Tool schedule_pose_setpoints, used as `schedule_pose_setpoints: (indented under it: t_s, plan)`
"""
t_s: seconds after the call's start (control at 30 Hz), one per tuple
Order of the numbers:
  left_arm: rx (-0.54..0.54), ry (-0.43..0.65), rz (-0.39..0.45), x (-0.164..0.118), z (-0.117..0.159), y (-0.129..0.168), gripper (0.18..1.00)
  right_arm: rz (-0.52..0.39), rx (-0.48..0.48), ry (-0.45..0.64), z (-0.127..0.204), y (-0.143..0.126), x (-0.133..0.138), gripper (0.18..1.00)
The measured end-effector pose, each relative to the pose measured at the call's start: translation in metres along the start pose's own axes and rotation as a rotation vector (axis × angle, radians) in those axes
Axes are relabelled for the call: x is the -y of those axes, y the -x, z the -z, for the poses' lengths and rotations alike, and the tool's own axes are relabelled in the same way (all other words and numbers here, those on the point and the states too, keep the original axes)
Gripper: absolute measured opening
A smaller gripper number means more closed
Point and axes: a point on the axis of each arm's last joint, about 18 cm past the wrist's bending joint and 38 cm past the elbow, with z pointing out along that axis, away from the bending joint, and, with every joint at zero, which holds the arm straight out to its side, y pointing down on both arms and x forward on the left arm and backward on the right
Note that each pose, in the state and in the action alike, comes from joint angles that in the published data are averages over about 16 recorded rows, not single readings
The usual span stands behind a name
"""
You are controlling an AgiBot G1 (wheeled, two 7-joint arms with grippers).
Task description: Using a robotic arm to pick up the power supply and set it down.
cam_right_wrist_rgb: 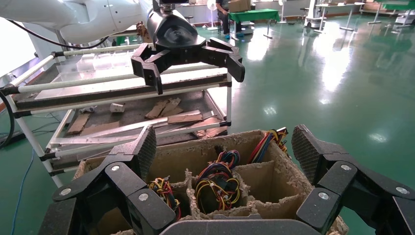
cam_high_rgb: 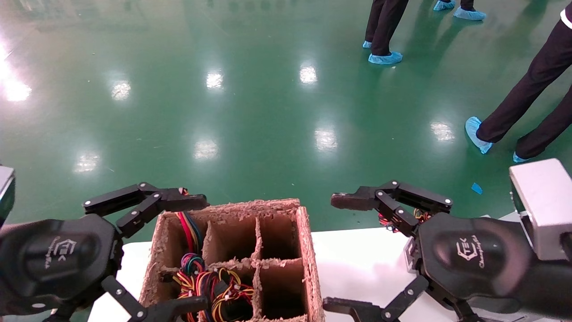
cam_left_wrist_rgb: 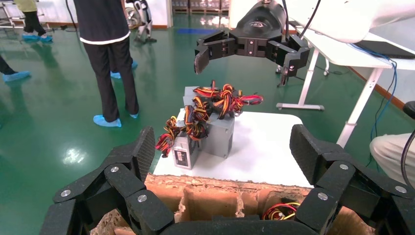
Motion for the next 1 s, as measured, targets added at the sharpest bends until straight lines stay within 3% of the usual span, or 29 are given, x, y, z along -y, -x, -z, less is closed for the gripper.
schedule_pose_setpoints:
  t_s: [0.5,0.7,1.0]
  plan:
    - [0.0,0.0,0.0,0.0,0.0,0.0,0.93,-0.075,0.142,0.227,-0.039,0.017,-0.058,1.0]
    - [0.0,0.0,0.0,0.0,0.0,0.0,0.845,-0.103,0.21,0.307,-0.058,0.024,-0.078,1.0]
    - [0.0,0.0,0.0,0.0,0.0,0.0,0.648,-0.124,0.274,0.364,-0.074,0.031,-0.091,0.979]
